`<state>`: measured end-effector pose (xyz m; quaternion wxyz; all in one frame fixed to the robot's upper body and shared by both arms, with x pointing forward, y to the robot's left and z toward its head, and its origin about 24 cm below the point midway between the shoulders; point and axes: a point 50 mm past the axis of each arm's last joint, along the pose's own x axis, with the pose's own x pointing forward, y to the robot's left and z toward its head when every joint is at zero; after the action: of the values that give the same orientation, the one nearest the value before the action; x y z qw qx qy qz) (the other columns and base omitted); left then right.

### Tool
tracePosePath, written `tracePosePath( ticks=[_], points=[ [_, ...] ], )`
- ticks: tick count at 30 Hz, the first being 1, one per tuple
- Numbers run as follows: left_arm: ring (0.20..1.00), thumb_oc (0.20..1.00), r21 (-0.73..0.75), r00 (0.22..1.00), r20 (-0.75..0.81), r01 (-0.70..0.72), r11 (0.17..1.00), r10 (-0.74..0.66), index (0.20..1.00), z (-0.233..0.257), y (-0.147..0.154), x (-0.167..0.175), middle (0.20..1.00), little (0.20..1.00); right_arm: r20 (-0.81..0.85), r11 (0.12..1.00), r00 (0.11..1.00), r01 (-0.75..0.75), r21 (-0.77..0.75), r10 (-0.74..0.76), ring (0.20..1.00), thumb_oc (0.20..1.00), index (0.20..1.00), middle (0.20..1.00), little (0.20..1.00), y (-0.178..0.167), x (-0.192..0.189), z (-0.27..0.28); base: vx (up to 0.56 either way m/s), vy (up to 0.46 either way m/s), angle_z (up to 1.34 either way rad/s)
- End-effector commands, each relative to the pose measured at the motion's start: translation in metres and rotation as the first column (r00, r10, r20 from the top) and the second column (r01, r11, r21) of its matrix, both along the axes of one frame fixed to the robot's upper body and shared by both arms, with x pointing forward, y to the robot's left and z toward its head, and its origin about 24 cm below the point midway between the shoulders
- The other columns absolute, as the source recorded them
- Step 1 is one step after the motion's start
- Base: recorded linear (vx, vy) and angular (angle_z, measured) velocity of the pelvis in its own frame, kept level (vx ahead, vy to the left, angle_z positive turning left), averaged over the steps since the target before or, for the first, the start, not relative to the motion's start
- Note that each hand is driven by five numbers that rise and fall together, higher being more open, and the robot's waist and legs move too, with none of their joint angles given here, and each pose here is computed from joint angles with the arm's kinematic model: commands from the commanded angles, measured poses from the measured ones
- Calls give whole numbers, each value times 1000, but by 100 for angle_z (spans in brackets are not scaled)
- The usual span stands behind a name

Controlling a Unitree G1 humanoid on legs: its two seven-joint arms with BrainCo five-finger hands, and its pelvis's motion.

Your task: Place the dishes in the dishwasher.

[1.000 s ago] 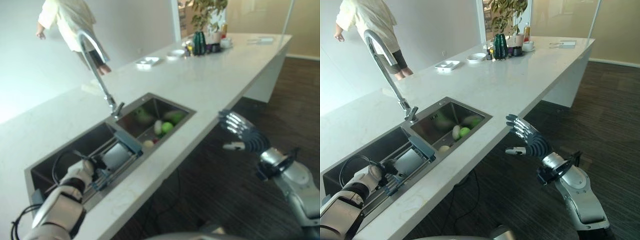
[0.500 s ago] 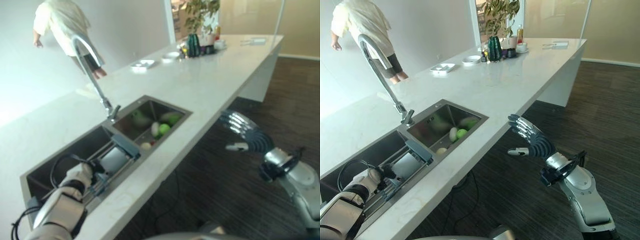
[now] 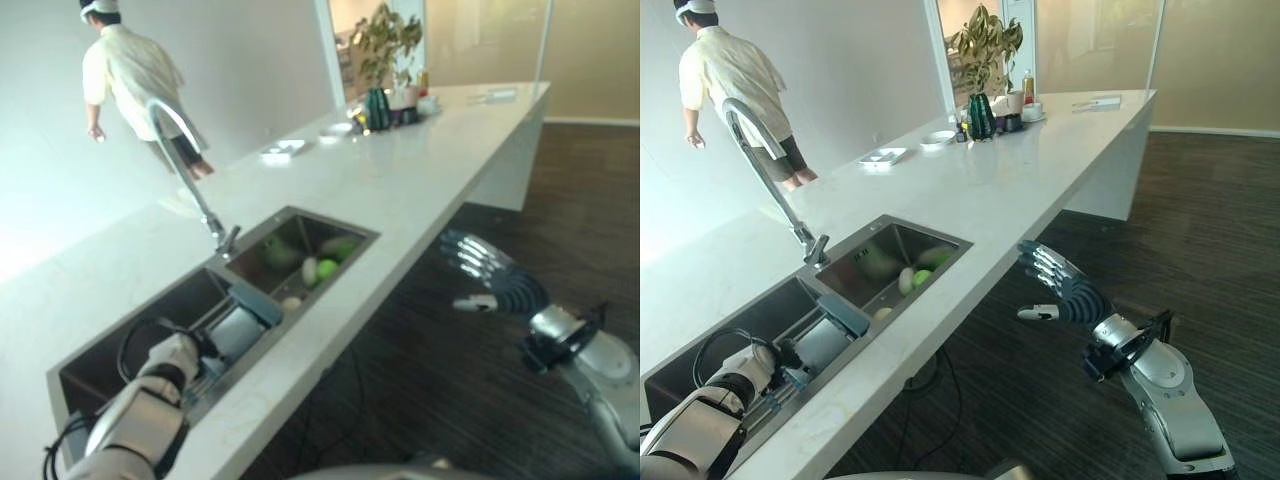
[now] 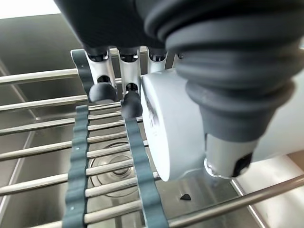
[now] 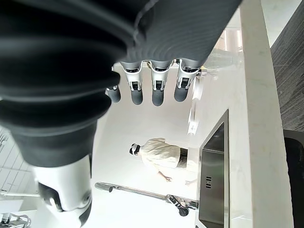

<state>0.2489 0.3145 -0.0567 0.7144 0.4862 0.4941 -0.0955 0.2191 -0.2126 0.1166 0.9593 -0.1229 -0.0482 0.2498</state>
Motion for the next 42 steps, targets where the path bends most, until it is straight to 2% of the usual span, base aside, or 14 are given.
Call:
tracePosePath(
  ticks=[1, 4, 8, 11, 14, 15, 23, 27, 28, 29, 31, 35, 38, 42],
  points=[
    [200, 200, -21, 978, -183, 103, 994, -105, 200, -38, -24, -35, 200, 200, 181, 997, 982, -69, 44, 60, 1000, 1000, 1000, 1000, 1000, 13, 7, 33, 0, 0, 0],
    [200, 200, 28, 955, -186, 238, 971, -229, 200, -39, -26, -36, 200, 200, 183, 997, 982, -67, 46, 57, 1000, 1000, 1000, 1000, 1000, 14, 10, 33, 0, 0, 0],
    [200, 200, 46, 967, -112, 237, 970, -231, 200, -37, -23, -36, 200, 200, 183, 998, 982, -52, 39, 44, 1000, 1000, 1000, 1000, 1000, 11, 10, 31, -21, 7, 3],
    [200, 200, -73, 995, 97, 27, 997, -20, 200, -24, -10, -29, 200, 200, 193, 999, 981, -17, 40, 9, 1000, 1000, 1000, 1000, 1000, 8, 10, 30, -51, 23, 4],
    [200, 200, -123, 974, 213, -55, 991, 81, 200, -10, 5, -23, 200, 200, 190, 999, 982, 2, 46, -11, 1000, 1000, 1000, 1000, 1000, 5, 9, 29, -30, 6, 9],
    [200, 200, -145, 944, 304, -88, 986, 129, 200, 1, 13, -18, 200, 200, 189, 998, 982, 19, 57, -30, 1000, 1000, 1000, 1000, 1000, 3, 9, 27, -16, -1, 11],
    [200, 200, -150, 784, 591, -123, 981, 189, 200, 36, 27, -4, 200, 200, 200, 996, 977, 63, 65, -74, 1000, 1000, 1000, 1000, 1000, -3, 6, 24, -29, 5, 14],
    [200, 200, -216, 590, 776, -85, 973, 224, 200, 70, 28, 7, 200, 200, 197, 994, 976, 84, 74, -97, 1000, 1000, 1000, 1000, 1000, -5, 4, 22, -4, 5, 19],
    [200, 200, -218, 575, 786, -82, 972, 225, 200, 73, 29, 8, 200, 200, 197, 994, 975, 85, 74, -98, 1000, 1000, 1000, 1000, 1000, -5, 4, 22, -4, -22, 22],
    [200, 200, -241, 477, 847, -48, 969, 234, 200, 90, 26, 12, 200, 200, 198, 992, 974, 94, 84, -109, 1000, 1000, 1000, 1000, 1000, -6, 2, 21, -4, -28, 30],
    [200, 200, -244, 362, 904, 3, 970, 226, 200, 113, 23, 14, 200, 200, 195, 990, 973, 105, 97, -123, 1000, 1000, 1000, 1000, 1000, -7, 0, 19, 2, -36, 27],
    [200, 200, -220, 198, 960, 93, 971, 198, 200, 150, 14, 13, 200, 200, 193, 987, 972, 116, 107, -135, 1000, 1000, 1000, 1000, 1000, -6, -2, 16, 17, -44, 23],
    [200, 200, -206, 35, 979, 180, 962, 203, 200, 182, 5, 12, 200, 200, 201, 986, 970, 117, 120, -139, 1000, 1000, 1000, 1000, 1000, -2, 1, 18, 39, -82, 22],
    [200, 200, -206, -94, 966, 283, 937, 241, 200, 210, -6, 8, 200, 200, 210, 984, 966, 123, 129, -149, 1000, 1000, 1000, 1000, 1000, 2, 0, 20, 51, -85, 16]
  ],
)
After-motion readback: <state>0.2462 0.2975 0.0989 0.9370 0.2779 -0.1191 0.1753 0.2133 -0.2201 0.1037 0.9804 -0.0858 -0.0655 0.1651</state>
